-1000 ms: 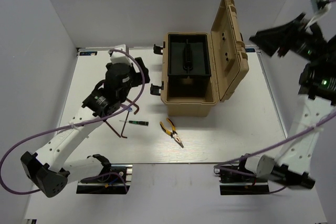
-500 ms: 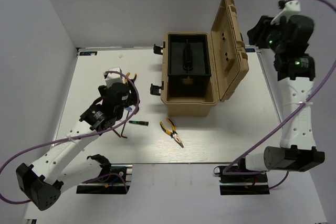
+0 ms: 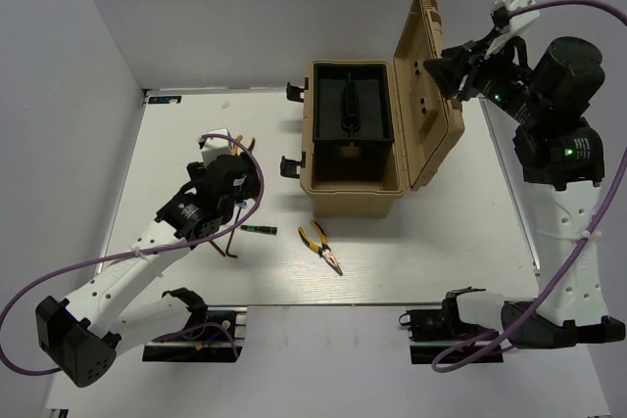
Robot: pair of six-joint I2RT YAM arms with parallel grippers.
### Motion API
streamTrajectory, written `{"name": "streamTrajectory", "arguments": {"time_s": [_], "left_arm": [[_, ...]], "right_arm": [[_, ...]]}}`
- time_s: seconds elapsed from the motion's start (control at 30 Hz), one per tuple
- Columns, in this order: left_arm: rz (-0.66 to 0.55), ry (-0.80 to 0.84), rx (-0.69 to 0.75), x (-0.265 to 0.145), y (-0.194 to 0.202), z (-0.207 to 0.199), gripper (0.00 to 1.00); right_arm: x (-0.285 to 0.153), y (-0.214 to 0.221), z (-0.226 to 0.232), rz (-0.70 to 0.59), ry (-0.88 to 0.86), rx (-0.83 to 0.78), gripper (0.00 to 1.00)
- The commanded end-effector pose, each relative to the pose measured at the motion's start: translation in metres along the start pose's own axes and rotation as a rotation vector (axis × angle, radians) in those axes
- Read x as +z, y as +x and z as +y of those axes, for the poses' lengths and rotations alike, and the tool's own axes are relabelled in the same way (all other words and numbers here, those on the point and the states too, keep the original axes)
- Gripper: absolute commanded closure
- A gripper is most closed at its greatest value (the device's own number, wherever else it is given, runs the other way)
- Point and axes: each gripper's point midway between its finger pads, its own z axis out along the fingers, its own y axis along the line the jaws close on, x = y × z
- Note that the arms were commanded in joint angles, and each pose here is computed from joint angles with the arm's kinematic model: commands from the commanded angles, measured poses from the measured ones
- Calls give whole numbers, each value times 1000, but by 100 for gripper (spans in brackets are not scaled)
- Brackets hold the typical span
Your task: Sort the tools into containers
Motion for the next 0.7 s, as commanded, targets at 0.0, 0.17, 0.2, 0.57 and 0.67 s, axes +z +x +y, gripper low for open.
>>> {"name": "streamTrajectory", "arguments": {"time_s": [0.0,0.17,0.2,0.57,0.67], "left_arm": [[-7,-8,-13,-1,-2,3,2],[13,-21,-7,0,7,7,2],[13,-21,-7,0,7,7,2],[42,-146,-55,3,30,32,1],[40,-175,-94,2,31,36,1]], "right_arm": [[-6,-4,61,-12,-328,15,52],[-8,56,134,112,-643,131,52],[-8,76,148,177,-663,148,53],[-15,250,229,641,-673,-216,54],[-35,302,244,763,-696,-315,53]]}}
